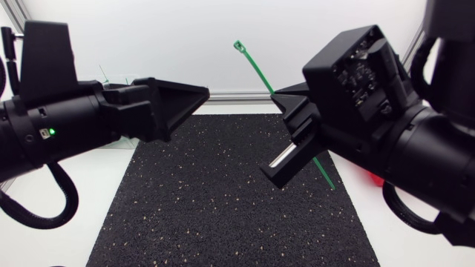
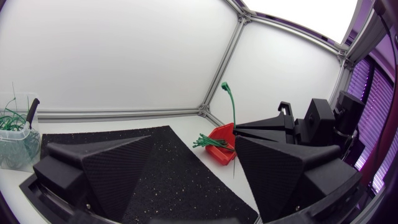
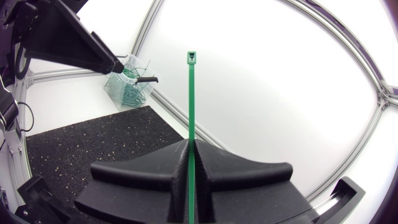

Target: Take a green cable tie from the red box, thread the tail through the head to close it, then place it in the transparent bin on the left.

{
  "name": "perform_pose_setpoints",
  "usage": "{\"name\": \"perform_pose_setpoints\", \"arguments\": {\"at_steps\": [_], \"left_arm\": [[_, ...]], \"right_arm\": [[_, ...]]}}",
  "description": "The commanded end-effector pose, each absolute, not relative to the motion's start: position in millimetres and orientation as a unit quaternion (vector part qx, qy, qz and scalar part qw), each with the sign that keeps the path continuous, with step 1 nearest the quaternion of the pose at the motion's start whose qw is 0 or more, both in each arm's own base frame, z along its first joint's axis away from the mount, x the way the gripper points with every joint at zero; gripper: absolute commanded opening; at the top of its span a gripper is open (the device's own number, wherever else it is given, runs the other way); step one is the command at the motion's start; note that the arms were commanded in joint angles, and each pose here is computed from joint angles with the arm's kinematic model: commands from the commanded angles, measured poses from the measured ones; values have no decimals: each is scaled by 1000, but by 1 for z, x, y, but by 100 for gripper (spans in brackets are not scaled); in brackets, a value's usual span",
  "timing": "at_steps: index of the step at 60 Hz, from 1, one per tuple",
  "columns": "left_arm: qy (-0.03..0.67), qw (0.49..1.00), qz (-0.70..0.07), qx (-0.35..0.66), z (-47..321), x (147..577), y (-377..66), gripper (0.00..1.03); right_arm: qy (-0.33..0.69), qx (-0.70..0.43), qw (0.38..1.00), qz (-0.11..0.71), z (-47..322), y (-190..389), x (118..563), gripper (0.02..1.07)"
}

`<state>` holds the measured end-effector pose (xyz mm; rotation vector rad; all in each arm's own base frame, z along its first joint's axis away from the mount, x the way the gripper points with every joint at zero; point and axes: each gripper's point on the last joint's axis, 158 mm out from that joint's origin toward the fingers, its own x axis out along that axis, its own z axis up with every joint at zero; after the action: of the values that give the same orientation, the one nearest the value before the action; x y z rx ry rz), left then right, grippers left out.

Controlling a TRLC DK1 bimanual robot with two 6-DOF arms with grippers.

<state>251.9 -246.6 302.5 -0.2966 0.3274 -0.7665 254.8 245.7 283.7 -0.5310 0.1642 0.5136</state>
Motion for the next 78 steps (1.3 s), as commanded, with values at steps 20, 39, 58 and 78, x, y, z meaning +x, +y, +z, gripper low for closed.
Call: {"name": "perform_pose_setpoints", "arguments": {"at_steps": [20, 39, 58, 78], "left_arm": [[174, 885, -382, -202, 296, 251, -267, 91], [175, 878, -388, -221, 297, 255, -278, 87], [176, 878, -374, -241, 290, 272, -282, 77], [152, 886, -354, -259, 296, 285, -276, 59]], "right_arm": [[99, -225, 927, 282, 270, 272, 254, 8], [106, -227, 922, 294, 264, 286, 253, 8], [96, -209, 928, 294, 275, 288, 252, 8], [104, -202, 929, 293, 268, 290, 252, 8]]}}
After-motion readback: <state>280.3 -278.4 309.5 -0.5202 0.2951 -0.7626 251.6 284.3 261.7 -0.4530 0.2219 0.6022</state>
